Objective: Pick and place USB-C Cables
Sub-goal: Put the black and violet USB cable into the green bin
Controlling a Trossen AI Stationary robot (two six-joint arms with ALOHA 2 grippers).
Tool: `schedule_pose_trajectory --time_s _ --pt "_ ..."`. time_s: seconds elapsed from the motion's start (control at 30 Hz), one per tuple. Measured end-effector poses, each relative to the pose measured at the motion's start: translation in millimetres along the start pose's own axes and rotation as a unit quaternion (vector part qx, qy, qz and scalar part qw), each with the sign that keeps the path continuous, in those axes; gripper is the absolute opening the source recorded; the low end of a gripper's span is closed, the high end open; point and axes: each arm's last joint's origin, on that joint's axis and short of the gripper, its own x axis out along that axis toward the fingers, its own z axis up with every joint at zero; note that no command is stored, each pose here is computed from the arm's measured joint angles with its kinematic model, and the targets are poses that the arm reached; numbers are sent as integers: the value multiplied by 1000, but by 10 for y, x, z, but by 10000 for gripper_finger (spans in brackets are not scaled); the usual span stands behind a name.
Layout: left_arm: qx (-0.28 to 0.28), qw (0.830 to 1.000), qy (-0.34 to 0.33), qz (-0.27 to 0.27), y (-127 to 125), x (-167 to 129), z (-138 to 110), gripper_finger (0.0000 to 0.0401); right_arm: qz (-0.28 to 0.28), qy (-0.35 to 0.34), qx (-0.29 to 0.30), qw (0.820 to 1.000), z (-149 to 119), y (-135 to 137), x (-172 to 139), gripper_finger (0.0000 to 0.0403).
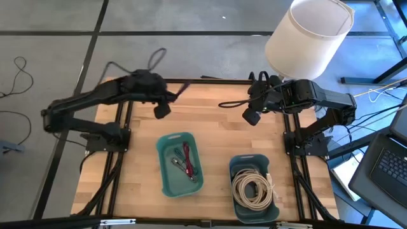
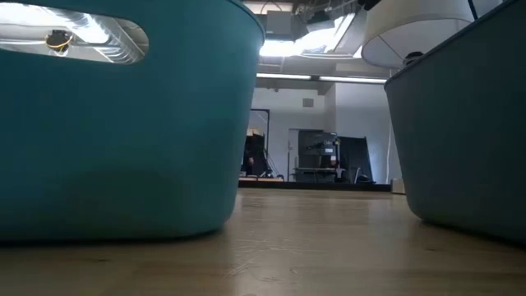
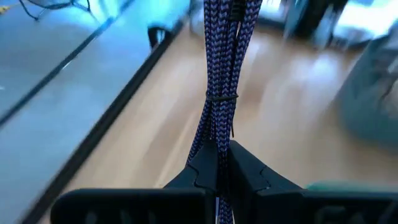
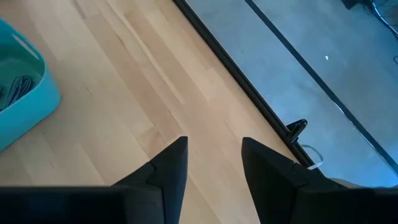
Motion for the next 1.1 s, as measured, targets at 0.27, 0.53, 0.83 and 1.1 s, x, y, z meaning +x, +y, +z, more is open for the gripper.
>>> schedule_pose_trajectory --time_s 0.27,0.53,0.83,1.1 --pt "-108 986 -93 -82 -293 -422 66 10 4 -6 5 1000 13 7 0 154" --pt "-249 965 -26 -83 -590 -230 -209 11 7 -12 9 1000 28 15 -1 154" --pt "-358 925 -17 -125 -969 -15 -533 11 10 -16 15 1000 37 21 0 154" --pt "-342 928 -56 -135 -1293 -12 -602 11 129 -109 -67 983 133 213 -211 154"
